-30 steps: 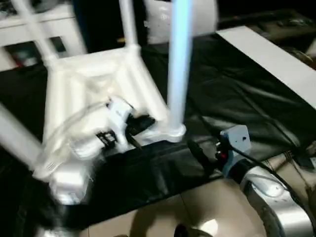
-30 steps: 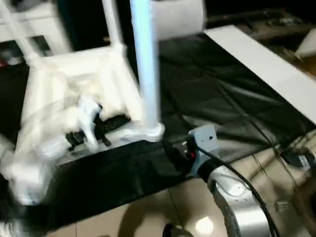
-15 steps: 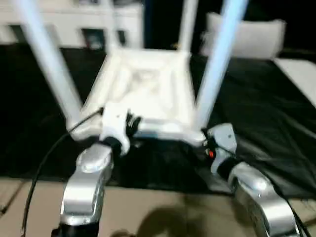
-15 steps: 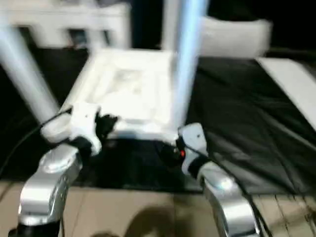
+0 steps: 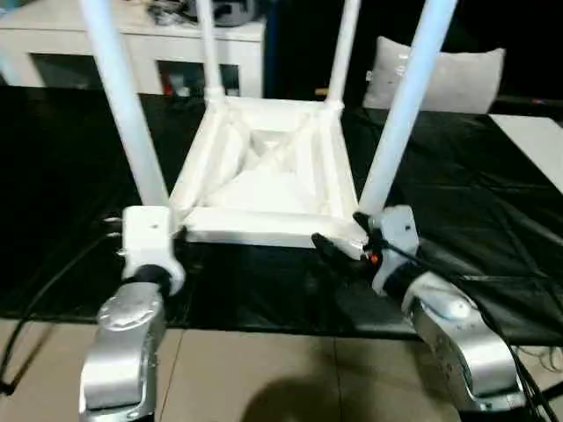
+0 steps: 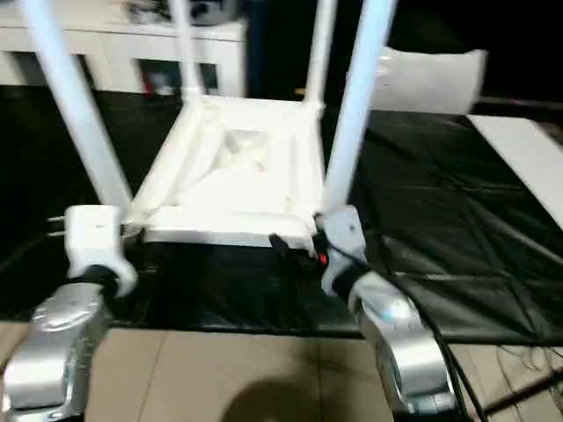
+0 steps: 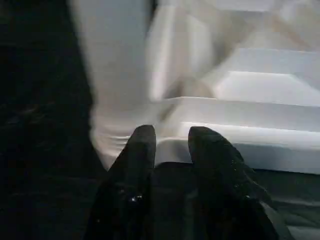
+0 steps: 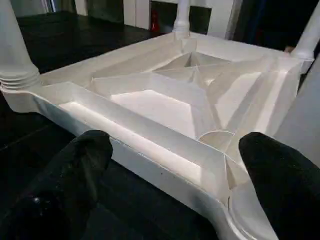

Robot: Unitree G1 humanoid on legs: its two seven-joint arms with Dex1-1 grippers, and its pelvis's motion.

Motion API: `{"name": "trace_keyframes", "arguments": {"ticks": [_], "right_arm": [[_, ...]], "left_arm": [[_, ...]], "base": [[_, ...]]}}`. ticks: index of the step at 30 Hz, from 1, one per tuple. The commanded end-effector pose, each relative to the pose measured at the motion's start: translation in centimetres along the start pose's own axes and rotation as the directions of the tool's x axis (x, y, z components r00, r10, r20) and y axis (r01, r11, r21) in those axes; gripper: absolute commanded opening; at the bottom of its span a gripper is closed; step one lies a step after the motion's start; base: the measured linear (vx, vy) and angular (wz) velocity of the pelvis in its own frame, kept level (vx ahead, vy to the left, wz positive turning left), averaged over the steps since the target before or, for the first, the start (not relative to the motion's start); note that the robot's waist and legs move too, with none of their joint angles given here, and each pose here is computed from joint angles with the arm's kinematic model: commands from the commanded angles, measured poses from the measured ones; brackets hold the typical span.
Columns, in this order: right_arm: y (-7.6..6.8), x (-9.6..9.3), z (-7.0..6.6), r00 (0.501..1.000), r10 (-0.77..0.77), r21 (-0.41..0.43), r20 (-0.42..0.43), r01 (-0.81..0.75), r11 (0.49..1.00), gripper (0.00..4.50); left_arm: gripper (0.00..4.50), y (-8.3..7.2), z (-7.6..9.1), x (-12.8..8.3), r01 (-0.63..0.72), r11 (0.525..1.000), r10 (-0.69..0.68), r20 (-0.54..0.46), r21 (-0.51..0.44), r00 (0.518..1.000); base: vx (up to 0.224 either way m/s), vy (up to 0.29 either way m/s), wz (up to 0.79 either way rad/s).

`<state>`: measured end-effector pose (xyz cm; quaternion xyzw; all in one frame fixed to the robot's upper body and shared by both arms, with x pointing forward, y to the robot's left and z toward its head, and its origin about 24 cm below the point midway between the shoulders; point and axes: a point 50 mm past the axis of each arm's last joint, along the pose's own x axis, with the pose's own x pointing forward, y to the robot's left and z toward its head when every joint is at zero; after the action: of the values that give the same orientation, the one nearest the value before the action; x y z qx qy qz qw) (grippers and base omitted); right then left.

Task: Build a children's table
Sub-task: Rotate table base

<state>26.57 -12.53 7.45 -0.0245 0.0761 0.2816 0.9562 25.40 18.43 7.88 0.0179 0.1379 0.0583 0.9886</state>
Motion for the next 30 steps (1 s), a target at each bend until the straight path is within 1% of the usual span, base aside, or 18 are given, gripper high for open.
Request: {"name": "trace_keyframes", "arguments": {"ticks": [1,4,5,6,7,11,12,13,15,16,18,19,21,22,23,24,25,30], "right_arm": [[-0.4,0.6,0.1,1.0,0.02,0.002,-0.014,-0.02,1.0,4.5],[-1.7,1.5,0.7,0.999,0.038,0.037,0.016,-0.039,0.999,4.5],[-1.7,1.5,0.7,0.999,0.039,0.038,0.017,-0.039,0.999,4.5],[-2.2,1.6,0.7,1.0,0.019,0.031,0.02,-0.02,0.999,4.5],[-3.3,1.5,0.8,0.999,-0.043,0.01,0.02,0.042,0.999,4.5],[-4.7,1.1,0.7,0.993,-0.119,-0.011,0.024,0.119,0.993,4.5],[-5.7,0.7,0.6,0.984,-0.176,-0.014,0.022,0.176,0.984,4.5],[-7.4,-0.2,0.4,0.961,-0.275,-0.011,0.011,0.275,0.961,4.5],[-8.2,-0.6,0.3,0.947,-0.32,-0.012,0.006,0.32,0.947,4.5],[-9.5,-1.5,0.0,0.917,-0.399,-0.014,-0.004,0.399,0.917,4.5],[-10.4,-2.2,-0.4,0.888,-0.459,-0.017,-0.022,0.458,0.889,4.5],[-10.4,-2.2,-0.4,0.888,-0.459,-0.017,-0.022,0.458,0.889,4.5],[-9.9,-2.3,-1.1,0.905,-0.421,-0.032,-0.054,0.42,0.907,4.5],[-8.5,-1.9,-2.0,0.936,-0.339,-0.034,-0.09,0.337,0.941,4.5],[-8.5,-1.9,-2.0,0.936,-0.339,-0.034,-0.09,0.337,0.941,4.5],[-7.0,-1.5,-2.7,0.957,-0.267,-0.026,-0.117,0.266,0.964,4.5],[-6.1,-1.3,-3.0,0.963,-0.235,-0.021,-0.13,0.234,0.972,4.5],[-4.1,-0.6,-3.9,0.974,-0.144,0.011,-0.177,0.149,0.989,4.5]], "left_arm": [[1.39,0.6,0.2,-0.2,-0.058,0.998,0.058,0.005,-0.01,0.998],[1.39,0.8,0.6,-0.9,-0.103,0.994,0.104,0.018,-0.033,0.994],[1.39,0.8,0.6,-0.9,-0.103,0.994,0.104,0.019,-0.033,0.994],[1.39,0.5,0.5,-0.9,-0.088,0.995,0.089,0.014,-0.039,0.996],[1.39,0.4,0.5,-0.7,-0.072,0.997,0.073,0.019,-0.037,0.997],[1.39,0.5,0.5,-0.5,-0.066,0.998,0.067,0.037,-0.025,0.997],[1.39,0.7,0.6,-0.3,-0.054,0.999,0.054,0.054,-0.01,0.997],[1.39,0.7,0.9,-0.1,0.003,1.0,-0.002,0.094,-0.018,0.996],[1.39,0.6,1.0,-0.1,0.041,0.999,-0.039,0.113,-0.018,0.993],[1.39,0.1,1.3,-0.3,0.14,0.99,-0.137,0.148,-0.008,0.979],[1.39,-0.1,1.4,-0.5,0.196,0.98,-0.197,0.157,0.019,0.968],[1.39,-0.1,1.4,-0.5,0.196,0.98,-0.197,0.157,0.019,0.968],[1.39,-0.3,1.4,-0.5,0.277,0.961,-0.277,0.15,0.015,0.949],[1.39,-0.3,1.3,-0.3,0.364,0.931,-0.365,0.141,0.033,0.92],[1.52,-0.3,1.3,-0.3,0.364,0.931,-0.365,0.141,0.033,0.92],[1.62,-0.1,1.2,-0.1,0.439,0.897,-0.442,0.131,0.05,0.887],[1.7,0.1,1.2,0.1,0.481,0.875,-0.483,0.124,0.048,0.867],[1.7,0.6,1.5,0.7,0.587,0.806,-0.592,0.094,0.084,0.8]], "base": [[0.0,0.0,0.0],[0.0,0.0,0.0],[0.0,0.0,0.0],[0.0,0.0,0.0],[0.0,0.0,0.0],[0.0,0.0,0.0],[0.0,0.0,0.0],[0.0,0.0,0.0],[0.0,0.0,0.0],[0.0,0.0,0.0],[0.0,0.0,0.0],[0.0,0.0,0.0],[0.0,0.0,0.0],[0.0,0.0,0.0],[0.0,0.0,0.0],[0.0,0.0,0.0],[0.0,0.0,0.0],[0.0,0.0,0.0]]}}
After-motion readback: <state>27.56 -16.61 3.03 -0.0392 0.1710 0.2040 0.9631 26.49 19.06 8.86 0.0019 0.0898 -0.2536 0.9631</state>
